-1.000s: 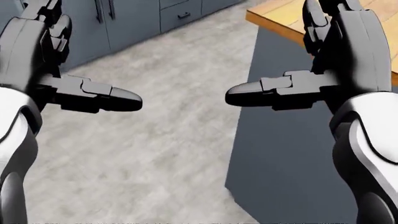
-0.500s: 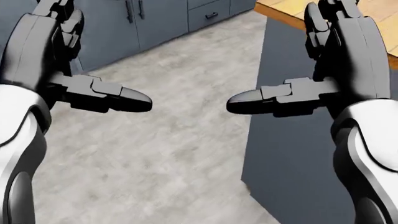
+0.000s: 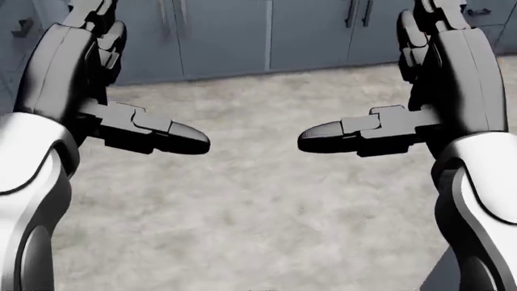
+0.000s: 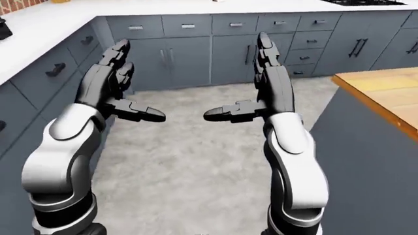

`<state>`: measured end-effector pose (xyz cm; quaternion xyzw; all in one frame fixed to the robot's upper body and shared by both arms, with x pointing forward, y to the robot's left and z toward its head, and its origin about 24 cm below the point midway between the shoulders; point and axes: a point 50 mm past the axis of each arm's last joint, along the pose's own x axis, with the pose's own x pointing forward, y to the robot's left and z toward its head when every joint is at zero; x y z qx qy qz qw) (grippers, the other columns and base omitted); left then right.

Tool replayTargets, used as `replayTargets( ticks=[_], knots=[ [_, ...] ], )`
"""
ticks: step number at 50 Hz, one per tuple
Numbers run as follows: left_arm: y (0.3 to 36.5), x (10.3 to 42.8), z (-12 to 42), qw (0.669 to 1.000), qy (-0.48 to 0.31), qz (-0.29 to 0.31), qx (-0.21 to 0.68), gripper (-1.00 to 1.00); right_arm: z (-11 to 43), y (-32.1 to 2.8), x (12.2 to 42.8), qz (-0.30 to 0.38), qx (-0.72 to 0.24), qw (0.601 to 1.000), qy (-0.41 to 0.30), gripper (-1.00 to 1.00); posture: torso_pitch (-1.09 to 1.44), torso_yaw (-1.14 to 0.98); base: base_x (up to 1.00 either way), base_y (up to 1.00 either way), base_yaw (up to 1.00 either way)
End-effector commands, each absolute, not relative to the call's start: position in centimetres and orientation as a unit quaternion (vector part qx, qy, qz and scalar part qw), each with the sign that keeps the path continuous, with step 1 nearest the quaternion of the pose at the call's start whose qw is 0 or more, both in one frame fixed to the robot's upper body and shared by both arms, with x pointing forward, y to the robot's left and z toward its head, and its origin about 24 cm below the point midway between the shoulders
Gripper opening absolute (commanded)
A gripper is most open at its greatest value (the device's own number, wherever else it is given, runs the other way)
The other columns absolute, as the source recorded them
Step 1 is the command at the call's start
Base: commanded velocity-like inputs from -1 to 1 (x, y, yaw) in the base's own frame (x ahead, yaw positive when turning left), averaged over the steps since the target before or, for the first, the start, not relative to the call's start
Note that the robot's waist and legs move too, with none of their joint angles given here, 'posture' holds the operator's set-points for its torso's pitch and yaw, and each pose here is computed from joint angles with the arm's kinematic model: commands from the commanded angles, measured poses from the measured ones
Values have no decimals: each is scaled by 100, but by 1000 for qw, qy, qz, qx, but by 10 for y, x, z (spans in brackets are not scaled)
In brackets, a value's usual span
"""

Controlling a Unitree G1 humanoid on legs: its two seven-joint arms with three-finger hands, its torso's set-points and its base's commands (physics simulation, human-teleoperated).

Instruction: Move the drinks to the dining counter.

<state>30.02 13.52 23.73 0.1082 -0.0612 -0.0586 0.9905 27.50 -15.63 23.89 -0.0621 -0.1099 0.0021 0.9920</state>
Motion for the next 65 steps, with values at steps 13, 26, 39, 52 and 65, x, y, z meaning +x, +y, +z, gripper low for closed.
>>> replayTargets(
  ticks=[13,26,39,52,65],
  knots=[
    [136,293,261,985,-119,-47,112,100,254,-151,270,12,-69,985,-159,100,0,0,8,0,100],
    [136,294,263,985,-122,-48,112,100,250,-152,272,13,-66,985,-157,100,0,0,8,0,100],
    [137,293,262,985,-122,-48,112,100,251,-157,273,-5,-63,986,-155,100,0,0,54,-43,15],
    [137,294,262,985,-122,-48,112,100,251,-156,272,-3,-71,985,-157,100,0,0,80,-52,0],
    [136,294,262,985,-123,-49,112,100,253,-157,272,-8,-72,984,-161,100,0,0,83,-48,0]
  ],
)
